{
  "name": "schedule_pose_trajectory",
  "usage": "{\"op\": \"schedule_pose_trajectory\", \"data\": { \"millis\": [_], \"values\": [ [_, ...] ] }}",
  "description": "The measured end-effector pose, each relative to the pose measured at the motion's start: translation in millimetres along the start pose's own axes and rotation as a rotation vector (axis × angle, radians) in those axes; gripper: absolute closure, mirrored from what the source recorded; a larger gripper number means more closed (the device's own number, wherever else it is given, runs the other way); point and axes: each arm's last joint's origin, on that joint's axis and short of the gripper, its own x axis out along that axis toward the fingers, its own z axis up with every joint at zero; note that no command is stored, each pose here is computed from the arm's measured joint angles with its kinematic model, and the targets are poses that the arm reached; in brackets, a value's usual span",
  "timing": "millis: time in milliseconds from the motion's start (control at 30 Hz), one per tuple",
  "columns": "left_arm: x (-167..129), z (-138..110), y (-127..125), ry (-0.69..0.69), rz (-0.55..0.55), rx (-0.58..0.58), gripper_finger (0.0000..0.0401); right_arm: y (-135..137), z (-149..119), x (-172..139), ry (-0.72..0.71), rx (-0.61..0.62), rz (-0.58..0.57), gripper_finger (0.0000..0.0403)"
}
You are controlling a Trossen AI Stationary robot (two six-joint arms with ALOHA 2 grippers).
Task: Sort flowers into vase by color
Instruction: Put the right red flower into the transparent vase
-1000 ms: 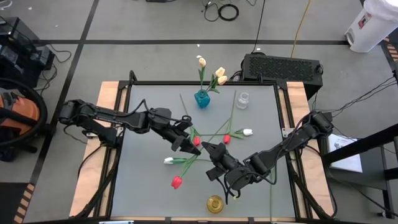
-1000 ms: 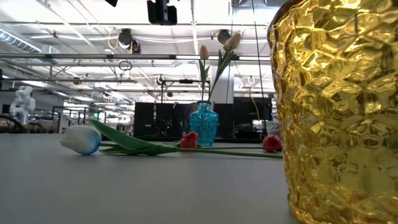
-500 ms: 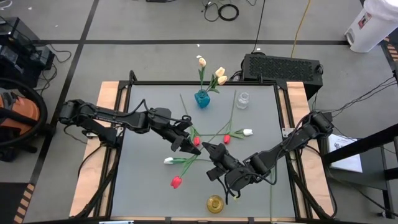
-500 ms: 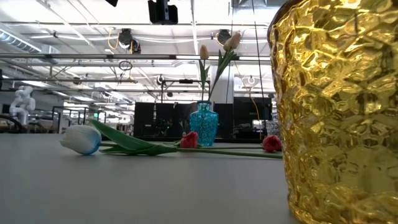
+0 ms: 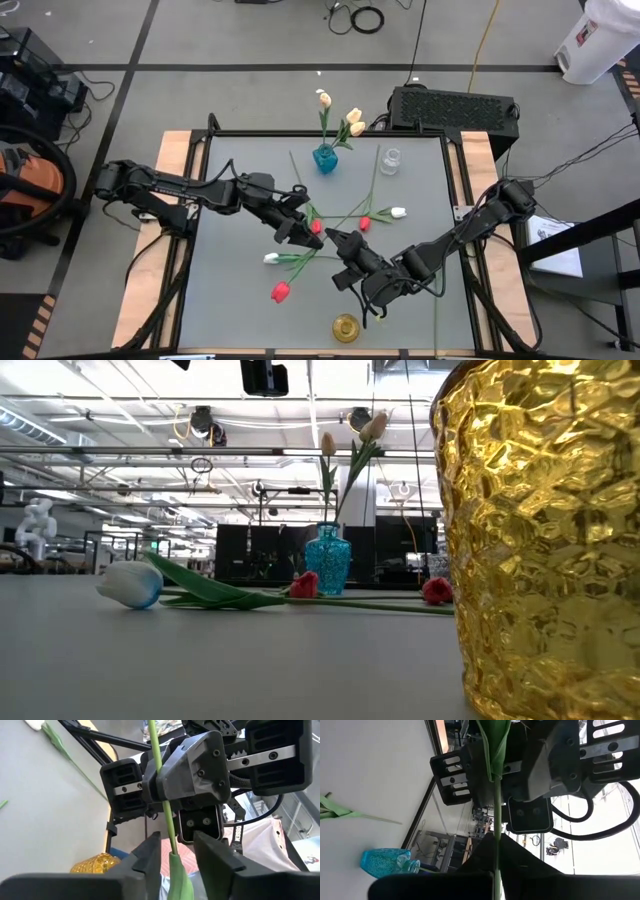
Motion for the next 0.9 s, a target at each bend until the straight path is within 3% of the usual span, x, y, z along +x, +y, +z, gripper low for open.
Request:
{"op": "schedule_pose_trajectory", "data": {
  "millis": [433, 700, 900],
  "values": [
    [-7, 11, 6, -0.019, 0.007, -0.002, 0.0261, 10, 0, -13, 0.051, -0.055, 0.009, 0.0403],
    [-17, 22, 11, -0.022, 0.003, 0.028, 0.026, 19, -1, -36, 0.077, 0.003, -0.005, 0.0403],
    [-29, 28, 6, -0.024, -0.026, 0.134, 0.026, 10, -17, -58, 0.065, 0.119, -0.018, 0.0402]
  ]
}}
